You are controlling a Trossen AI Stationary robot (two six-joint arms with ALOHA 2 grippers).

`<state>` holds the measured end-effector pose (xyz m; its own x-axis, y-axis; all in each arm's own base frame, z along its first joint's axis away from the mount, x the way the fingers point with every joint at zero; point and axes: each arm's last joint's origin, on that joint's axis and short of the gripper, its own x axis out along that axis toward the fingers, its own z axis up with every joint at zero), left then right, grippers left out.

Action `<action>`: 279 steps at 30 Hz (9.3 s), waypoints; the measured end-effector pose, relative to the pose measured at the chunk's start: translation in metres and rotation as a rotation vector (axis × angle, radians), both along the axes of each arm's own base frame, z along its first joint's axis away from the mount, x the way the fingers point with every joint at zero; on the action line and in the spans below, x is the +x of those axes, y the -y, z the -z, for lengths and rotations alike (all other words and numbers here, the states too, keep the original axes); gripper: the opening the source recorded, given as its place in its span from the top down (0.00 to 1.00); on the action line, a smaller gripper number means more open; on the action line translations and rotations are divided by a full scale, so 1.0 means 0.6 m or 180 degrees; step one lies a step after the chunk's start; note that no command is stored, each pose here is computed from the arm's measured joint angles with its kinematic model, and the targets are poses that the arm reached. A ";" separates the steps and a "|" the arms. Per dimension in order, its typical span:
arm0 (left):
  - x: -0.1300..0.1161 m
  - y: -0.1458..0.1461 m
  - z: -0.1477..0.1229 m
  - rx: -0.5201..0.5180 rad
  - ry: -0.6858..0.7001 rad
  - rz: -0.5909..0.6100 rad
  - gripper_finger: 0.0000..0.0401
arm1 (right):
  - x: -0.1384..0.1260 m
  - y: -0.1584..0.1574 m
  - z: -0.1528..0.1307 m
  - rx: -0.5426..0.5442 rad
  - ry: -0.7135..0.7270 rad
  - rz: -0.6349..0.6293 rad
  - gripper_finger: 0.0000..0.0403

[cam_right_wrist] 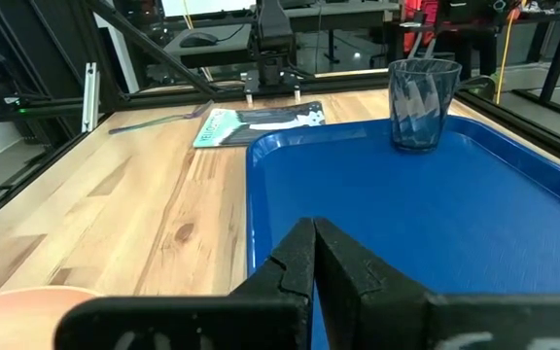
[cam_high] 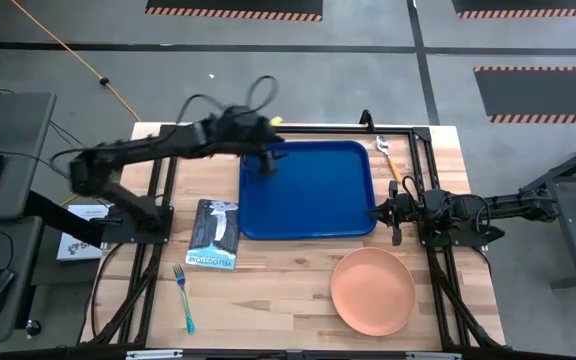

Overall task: Pick and place plate/cup/fork/spoon on tray
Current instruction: Put the yellow spoon on the right side of the blue tray

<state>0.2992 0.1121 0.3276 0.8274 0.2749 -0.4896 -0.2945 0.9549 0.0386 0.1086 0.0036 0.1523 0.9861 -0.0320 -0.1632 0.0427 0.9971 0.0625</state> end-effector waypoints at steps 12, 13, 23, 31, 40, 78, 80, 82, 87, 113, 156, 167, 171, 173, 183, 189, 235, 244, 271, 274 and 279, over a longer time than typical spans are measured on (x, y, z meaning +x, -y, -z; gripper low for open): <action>-0.183 0.097 0.024 0.0455 0.1742 0.0209 0.54 | 0.000 0.000 0.000 0.0000 -0.0001 0.0003 1.00; -0.193 0.101 0.031 0.0455 0.1826 0.0217 0.54 | 0.000 0.000 0.000 0.0000 0.0000 0.0003 1.00; -0.227 0.113 0.100 0.0419 0.1798 0.0230 0.54 | 0.000 0.001 -0.001 -0.0102 0.0023 0.0028 1.00; -0.229 0.113 0.136 0.0446 0.1714 0.0240 0.54 | 0.002 0.003 -0.034 0.0191 0.0686 0.0220 1.00; -0.230 0.113 0.134 0.0462 0.1747 0.0243 0.54 | -0.005 0.011 -0.066 0.0251 0.1346 0.0720 1.00; -0.230 0.113 0.131 0.0481 0.1801 0.0242 0.54 | 0.052 0.221 -0.042 0.1309 -0.2677 0.4203 0.44; -0.230 0.113 0.131 0.0483 0.1807 0.0242 0.54 | 0.050 0.241 -0.030 0.1402 -0.2741 0.4207 0.44; -0.230 0.113 0.131 0.0486 0.1816 0.0242 0.54 | 0.048 0.257 -0.020 0.1494 -0.2795 0.4122 0.44; -0.230 0.113 0.131 0.0485 0.1818 0.0242 0.54 | 0.046 0.292 0.000 0.1582 -0.2758 0.3957 0.44; -0.230 0.113 0.131 0.0482 0.1816 0.0242 0.54 | 0.071 0.322 0.031 0.1463 -0.2817 0.4495 0.69; -0.230 0.113 0.134 0.0454 0.1748 0.0240 0.54 | 0.088 0.315 0.059 0.1279 -0.3030 0.4534 0.96; -0.230 0.113 0.134 0.0459 0.1748 0.0241 0.54 | 0.096 0.302 0.043 0.1123 -0.3012 0.4358 1.00; -0.230 0.113 0.134 0.0460 0.1749 0.0242 0.54 | 0.095 0.290 0.011 0.1047 -0.2812 0.4326 0.99; -0.230 0.113 0.134 0.0458 0.1750 0.0241 0.54 | 0.092 0.283 -0.007 0.1014 -0.2698 0.4327 0.99; -0.230 0.113 0.134 0.0454 0.1751 0.0239 0.54 | 0.084 0.256 -0.054 0.1222 -0.2361 0.4006 1.00; -0.230 0.113 0.134 0.0452 0.1750 0.0239 0.54 | 0.092 0.278 -0.029 0.1294 -0.2402 0.4064 0.98; -0.225 0.112 0.141 0.0432 0.1661 0.0240 0.54 | 0.089 0.327 0.037 0.1982 -0.2867 0.4098 0.51; -0.225 0.112 0.141 0.0427 0.1664 0.0239 0.54 | 0.090 0.325 0.037 0.2089 -0.2908 0.3911 0.66; -0.225 0.112 0.141 0.0380 0.1677 0.0227 0.54 | 0.085 0.289 -0.051 0.1774 -0.2343 0.3726 0.99; -0.225 0.112 0.141 0.0379 0.1678 0.0226 0.54 | 0.110 0.257 -0.063 0.1835 -0.2215 0.3362 0.99; -0.225 0.112 0.141 0.0379 0.1678 0.0227 0.54 | 0.163 0.186 -0.062 0.1881 -0.2192 0.2835 0.99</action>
